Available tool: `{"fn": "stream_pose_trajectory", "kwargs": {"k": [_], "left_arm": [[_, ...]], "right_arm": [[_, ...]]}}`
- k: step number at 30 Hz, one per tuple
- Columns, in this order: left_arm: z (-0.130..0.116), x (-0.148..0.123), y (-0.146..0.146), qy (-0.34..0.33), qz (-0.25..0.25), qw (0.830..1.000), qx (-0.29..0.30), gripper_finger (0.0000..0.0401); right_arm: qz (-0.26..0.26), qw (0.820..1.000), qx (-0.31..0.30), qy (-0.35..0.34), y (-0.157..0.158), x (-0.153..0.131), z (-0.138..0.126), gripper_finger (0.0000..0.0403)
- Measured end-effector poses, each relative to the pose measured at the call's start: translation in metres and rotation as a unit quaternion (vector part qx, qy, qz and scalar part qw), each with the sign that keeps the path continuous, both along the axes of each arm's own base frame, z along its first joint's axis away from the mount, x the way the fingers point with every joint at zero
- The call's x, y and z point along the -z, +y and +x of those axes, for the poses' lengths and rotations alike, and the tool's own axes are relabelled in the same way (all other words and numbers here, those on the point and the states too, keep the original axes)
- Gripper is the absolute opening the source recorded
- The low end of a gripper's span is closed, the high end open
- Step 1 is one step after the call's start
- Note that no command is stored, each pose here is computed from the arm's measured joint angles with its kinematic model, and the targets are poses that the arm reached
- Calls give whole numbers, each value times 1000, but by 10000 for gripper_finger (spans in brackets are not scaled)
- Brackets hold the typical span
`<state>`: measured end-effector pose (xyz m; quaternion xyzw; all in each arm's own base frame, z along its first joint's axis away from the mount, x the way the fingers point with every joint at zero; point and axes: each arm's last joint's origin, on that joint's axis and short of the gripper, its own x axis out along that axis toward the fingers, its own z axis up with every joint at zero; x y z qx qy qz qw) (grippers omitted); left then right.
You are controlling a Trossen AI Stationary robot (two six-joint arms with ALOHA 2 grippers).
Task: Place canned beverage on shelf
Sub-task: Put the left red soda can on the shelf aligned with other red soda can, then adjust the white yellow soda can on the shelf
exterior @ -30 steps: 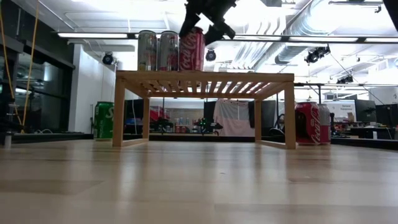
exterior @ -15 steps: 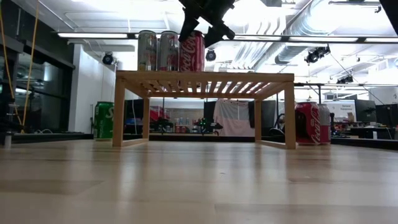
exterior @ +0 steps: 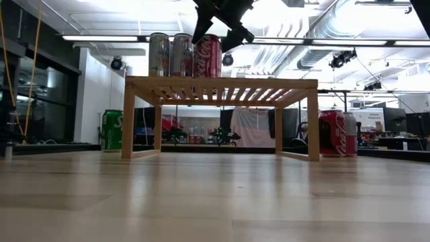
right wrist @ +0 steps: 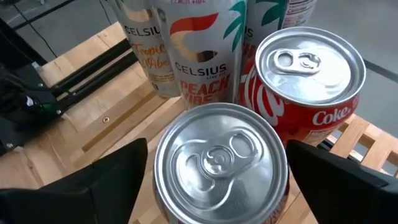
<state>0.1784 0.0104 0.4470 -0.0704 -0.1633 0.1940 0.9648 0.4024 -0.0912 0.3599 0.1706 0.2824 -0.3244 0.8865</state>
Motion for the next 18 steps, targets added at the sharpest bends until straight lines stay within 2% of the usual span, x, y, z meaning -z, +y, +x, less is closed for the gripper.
{"fn": "stream_pose_trajectory", "kwargs": {"k": [4,9,13,18], "left_arm": [[0,0,0,0,0,1000,0,378],[0,0,0,0,0,1000,0,378],[0,0,0,3,1,1000,0,378],[0,1,0,8,1,1000,1,378]], "right_arm": [[-16,1000,-14,6,0,-4,-1,371],[-38,998,-43,23,2,-24,-10,372],[-46,995,-68,62,7,-36,-25,372],[-58,988,-92,110,20,-56,-61,373]]}}
